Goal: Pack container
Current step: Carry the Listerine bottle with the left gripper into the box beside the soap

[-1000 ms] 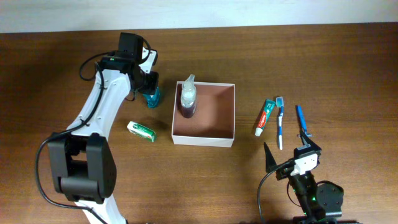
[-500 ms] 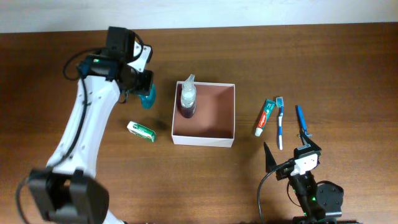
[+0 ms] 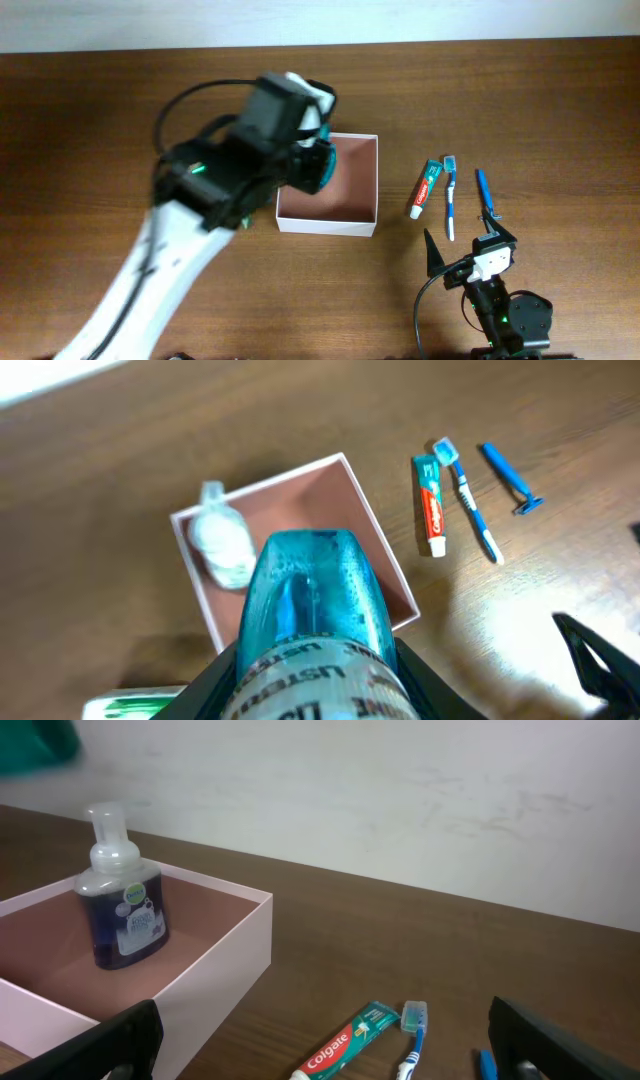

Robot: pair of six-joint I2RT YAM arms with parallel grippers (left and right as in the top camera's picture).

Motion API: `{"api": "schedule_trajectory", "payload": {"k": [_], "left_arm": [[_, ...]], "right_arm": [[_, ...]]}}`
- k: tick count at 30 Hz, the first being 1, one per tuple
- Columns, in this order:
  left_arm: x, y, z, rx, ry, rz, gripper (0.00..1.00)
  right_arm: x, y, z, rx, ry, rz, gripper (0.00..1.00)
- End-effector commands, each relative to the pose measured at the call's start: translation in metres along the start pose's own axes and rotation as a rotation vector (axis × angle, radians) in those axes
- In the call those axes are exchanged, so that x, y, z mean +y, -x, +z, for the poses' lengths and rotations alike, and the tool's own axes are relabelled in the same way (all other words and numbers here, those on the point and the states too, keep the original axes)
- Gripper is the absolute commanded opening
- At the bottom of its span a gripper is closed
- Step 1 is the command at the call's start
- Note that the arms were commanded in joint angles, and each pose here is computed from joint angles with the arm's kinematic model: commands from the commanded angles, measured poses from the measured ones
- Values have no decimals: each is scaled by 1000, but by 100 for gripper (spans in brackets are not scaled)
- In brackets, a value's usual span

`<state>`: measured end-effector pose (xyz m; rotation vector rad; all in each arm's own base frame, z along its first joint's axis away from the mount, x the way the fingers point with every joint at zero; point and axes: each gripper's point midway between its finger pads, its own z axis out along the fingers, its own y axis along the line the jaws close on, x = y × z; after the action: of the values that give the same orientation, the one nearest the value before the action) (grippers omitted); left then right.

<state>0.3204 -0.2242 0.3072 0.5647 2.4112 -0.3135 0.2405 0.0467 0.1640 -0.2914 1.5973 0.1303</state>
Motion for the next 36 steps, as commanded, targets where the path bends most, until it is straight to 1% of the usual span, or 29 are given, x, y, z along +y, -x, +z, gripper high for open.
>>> {"api": "schedule_trajectory", "payload": {"k": [1,2,5,8,13,16,17,18,19,22,23,25,26,27,32,36], "left_arm": [[-6,1,52,54,51,-63,1],[-5,1,76,73,69,-67,1],[4,2,122,87,138,-98,1],[3,-1,160,97,150,-128,1],[7,-20,195,157,187,-168,1],[5,-29,209,189,192,-158,1],[5,-30,211,189,194,-158,2],[5,-28,211,182,194,-159,7],[5,-25,212,168,194,-160,9],[5,-20,212,150,193,-163,9],[5,-17,210,142,191,-163,17],[5,-12,207,134,193,-163,29],[5,-11,206,133,193,-163,34],[4,-10,204,134,193,-164,46],[4,-4,194,139,195,-162,49],[2,10,172,132,192,-163,51]], "right_arm": [[4,-2,0,0,19,4,99],[4,-2,0,0,19,4,99],[4,-2,0,0,19,4,99],[4,-2,0,0,19,4,99],[4,-2,0,0,19,4,99],[4,-2,0,0,19,4,99],[4,-2,0,0,19,4,99],[4,-2,0,0,19,4,99],[4,-2,0,0,19,4,99],[4,-2,0,0,19,4,99],[4,-2,0,0,19,4,99],[4,-2,0,0,19,4,99],[4,-2,0,0,19,4,99],[4,-2,0,0,19,4,99],[4,-2,0,0,19,4,99],[4,-2,0,0,19,4,99]]}}
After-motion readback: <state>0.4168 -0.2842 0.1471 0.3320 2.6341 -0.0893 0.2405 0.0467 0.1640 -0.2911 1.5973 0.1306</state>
